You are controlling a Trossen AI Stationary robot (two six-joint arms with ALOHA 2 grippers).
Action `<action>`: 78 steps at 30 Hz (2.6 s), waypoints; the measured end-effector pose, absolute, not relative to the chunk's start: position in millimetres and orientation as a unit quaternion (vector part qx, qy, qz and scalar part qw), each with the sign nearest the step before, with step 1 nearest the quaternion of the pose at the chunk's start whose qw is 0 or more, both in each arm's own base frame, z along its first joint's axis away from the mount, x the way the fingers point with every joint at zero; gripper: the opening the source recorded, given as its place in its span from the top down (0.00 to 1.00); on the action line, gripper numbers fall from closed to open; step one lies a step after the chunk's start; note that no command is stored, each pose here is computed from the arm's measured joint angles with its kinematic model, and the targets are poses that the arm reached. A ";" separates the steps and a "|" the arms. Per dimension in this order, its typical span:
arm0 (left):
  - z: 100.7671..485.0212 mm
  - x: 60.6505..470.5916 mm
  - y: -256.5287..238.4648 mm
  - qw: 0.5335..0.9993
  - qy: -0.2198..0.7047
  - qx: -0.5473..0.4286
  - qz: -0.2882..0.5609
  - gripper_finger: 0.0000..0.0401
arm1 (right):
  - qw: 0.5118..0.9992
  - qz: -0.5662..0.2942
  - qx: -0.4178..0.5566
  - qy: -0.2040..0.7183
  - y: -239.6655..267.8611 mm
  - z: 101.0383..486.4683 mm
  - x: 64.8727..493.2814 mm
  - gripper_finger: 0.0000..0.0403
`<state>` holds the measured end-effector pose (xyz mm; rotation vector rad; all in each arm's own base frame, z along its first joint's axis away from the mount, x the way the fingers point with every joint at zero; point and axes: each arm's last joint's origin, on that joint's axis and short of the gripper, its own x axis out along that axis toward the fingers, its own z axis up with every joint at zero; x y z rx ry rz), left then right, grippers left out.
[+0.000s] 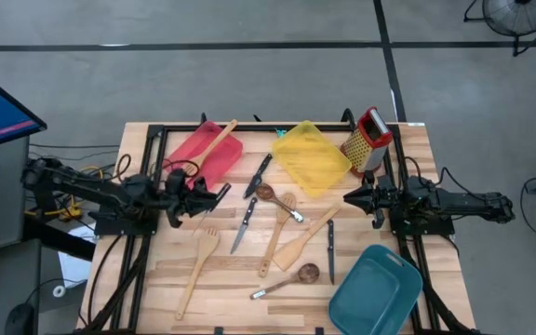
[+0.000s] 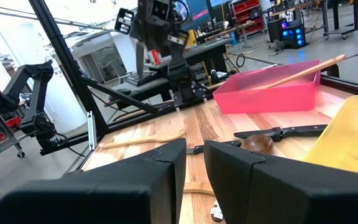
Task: Pick & Place Kitchen Items
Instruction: Put the left black knife into the yellow bin
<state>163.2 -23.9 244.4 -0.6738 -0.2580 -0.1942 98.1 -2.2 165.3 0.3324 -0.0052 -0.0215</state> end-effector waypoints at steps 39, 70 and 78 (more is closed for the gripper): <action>267.8 151.6 -24.6 0.889 -0.210 -0.325 -0.244 0.85 | 0.982 -0.009 0.188 -0.014 -2.2 167.5 98.1 0.82; 248.4 174.4 -19.8 0.930 -0.194 -0.290 -0.115 0.85 | 0.926 0.011 0.327 -0.188 -4.3 199.6 91.7 0.82; 247.3 176.5 -14.7 0.927 -0.196 -0.301 -0.104 0.85 | 0.916 0.012 0.345 -0.203 -4.7 204.1 96.1 0.82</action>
